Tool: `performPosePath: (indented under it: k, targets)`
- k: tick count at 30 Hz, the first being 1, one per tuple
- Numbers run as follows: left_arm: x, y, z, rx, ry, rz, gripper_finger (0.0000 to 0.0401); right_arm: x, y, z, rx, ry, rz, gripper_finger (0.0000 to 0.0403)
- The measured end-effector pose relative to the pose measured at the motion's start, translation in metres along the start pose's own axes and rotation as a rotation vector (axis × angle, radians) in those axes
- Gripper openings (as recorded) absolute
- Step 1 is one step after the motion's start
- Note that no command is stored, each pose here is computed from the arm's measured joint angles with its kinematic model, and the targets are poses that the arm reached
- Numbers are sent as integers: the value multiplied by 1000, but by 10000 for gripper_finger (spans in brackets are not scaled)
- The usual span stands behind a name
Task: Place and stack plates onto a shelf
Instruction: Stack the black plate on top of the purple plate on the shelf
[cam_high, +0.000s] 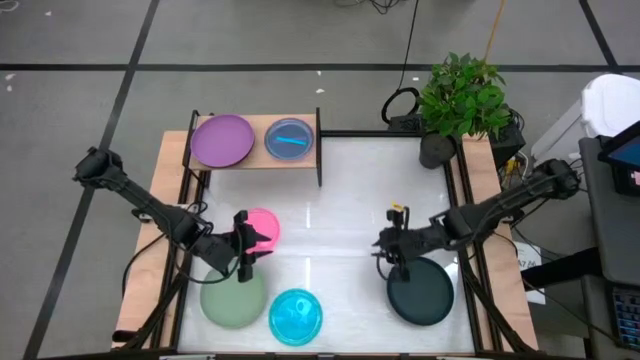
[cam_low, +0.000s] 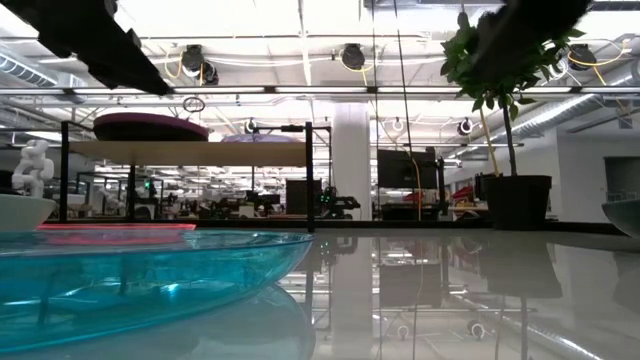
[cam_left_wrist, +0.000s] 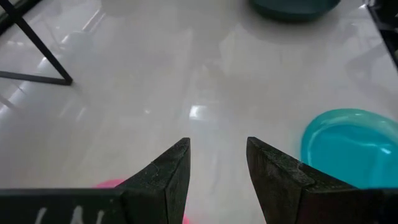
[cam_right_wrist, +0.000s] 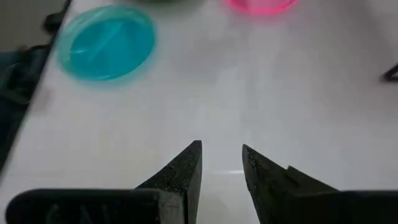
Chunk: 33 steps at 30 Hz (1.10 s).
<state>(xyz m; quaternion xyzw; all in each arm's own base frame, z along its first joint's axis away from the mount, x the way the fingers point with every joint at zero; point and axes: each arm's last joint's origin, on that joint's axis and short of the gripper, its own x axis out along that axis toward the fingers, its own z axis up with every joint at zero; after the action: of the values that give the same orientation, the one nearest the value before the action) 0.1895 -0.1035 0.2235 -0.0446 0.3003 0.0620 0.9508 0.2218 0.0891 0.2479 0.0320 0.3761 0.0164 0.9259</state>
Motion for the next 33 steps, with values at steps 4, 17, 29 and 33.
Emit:
performPosePath:
  k: [4,17,29,33]
  targets:
    - [-3,-4,-2,-27,1,-20,163,-2,13,-11,27,40,38,100]
    - [-3,-20,-12,-23,17,-55,163,-12,62,-43,260,174,134,100]
    - [16,-33,-21,7,36,-49,163,2,104,-85,430,462,161,100]
    - [16,-34,-20,2,25,-55,163,3,118,-94,411,476,190,100]
